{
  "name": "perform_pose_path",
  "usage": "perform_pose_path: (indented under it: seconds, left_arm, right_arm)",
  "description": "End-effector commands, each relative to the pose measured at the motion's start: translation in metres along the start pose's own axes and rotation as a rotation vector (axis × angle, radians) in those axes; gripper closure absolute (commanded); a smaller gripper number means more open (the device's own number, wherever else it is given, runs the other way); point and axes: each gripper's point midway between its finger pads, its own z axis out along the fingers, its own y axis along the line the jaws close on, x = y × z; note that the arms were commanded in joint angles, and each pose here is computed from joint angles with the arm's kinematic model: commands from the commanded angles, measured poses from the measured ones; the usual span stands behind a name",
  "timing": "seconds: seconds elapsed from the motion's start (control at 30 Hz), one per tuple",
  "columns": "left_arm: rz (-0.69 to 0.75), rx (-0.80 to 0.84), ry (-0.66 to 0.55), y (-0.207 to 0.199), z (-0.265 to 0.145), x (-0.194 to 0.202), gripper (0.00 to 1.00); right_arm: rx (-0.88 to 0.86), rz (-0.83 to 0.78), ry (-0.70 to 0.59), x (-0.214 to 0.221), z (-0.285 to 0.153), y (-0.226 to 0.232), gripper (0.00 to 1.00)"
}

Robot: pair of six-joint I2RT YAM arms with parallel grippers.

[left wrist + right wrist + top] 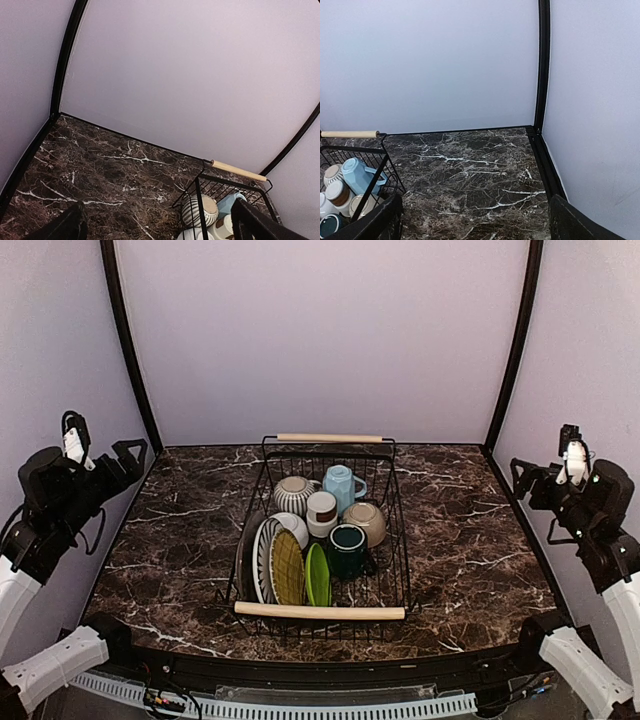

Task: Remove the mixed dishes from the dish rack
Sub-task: Grab the plate from the dish rack.

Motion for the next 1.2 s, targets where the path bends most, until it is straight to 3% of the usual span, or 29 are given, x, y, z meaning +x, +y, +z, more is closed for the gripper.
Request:
perform_pose_path:
  seconds: [0.0,0.2,0.63,0.87,0.97,1.17]
  left_arm:
    - [0.083,-0.025,0.094,-0.009,0.006,-0.004,0.01]
    - [0.131,-0.019,0.173,-0.023,0.018,-0.006,0.01]
    - [0.155,0.069,0.399,-0.041,0.035,0.035,0.01]
    - [0.078,0.240,0.579,-0.071,0.032,0.069,0.02]
    - [0.029,0.315,0.664,-0.086,0.030,0.083,0.08]
    - [0.041,0.348,0.732,-0.112,0.016,0.096,0.11]
  right_arm:
    - [0.067,0.105,0.030,-0.022,0.003,-0.007,0.01]
    - [0.103,0.156,0.095,-0.035,0.018,-0.007,0.01]
    - [0.113,0.238,0.313,0.003,0.049,0.002,0.01]
    - [-0.041,0.276,0.388,0.019,0.057,0.030,0.01]
    - [-0.091,0.288,0.424,0.027,0.062,0.041,0.01]
    - [-0.179,0.285,0.480,0.040,0.067,0.056,0.01]
